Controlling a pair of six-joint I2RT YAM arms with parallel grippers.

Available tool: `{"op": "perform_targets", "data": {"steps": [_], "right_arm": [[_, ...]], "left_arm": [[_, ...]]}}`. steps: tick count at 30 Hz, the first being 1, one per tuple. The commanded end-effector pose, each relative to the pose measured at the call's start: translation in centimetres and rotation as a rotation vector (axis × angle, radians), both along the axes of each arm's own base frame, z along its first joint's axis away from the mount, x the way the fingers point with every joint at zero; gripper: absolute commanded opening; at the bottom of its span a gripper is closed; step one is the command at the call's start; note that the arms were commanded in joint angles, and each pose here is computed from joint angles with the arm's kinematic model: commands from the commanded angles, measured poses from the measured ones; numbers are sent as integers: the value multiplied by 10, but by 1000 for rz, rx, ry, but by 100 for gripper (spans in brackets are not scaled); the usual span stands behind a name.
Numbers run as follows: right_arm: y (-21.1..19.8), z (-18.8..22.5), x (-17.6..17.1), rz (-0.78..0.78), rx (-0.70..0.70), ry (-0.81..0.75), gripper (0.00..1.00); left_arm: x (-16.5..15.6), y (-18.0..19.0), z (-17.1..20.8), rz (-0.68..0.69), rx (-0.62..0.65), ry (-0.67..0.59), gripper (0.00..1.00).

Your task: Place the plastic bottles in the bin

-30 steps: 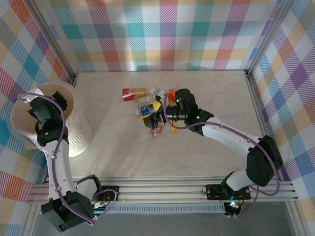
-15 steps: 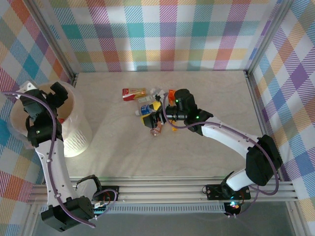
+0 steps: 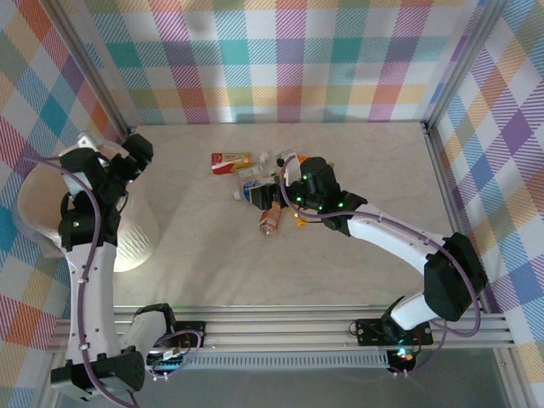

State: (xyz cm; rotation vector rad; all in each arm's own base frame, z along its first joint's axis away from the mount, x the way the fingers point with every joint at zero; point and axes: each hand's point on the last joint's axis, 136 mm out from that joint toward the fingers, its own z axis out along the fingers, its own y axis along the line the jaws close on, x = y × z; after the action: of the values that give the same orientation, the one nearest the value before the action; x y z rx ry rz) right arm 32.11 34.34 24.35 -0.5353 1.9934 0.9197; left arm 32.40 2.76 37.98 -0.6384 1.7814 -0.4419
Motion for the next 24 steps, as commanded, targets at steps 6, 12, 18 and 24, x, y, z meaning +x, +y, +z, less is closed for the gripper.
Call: {"op": "perform_targets", "data": {"steps": [6, 12, 18, 24], "right_arm": [[-47, -39, 23, -262, -56, 137, 100], [-81, -64, 29, -360, -119, 199, 100], [-115, -96, 37, -422, -186, 310, 100], [-128, -126, 39, -430, -236, 427, 100]], "left_arm": [[14, -80, 3, -181, -39, -28, 100], [31, -137, -21, -274, -12, 32, 100], [44, -182, -57, -353, 20, 131, 100], [50, -204, -101, -378, 32, 257, 100]]}}
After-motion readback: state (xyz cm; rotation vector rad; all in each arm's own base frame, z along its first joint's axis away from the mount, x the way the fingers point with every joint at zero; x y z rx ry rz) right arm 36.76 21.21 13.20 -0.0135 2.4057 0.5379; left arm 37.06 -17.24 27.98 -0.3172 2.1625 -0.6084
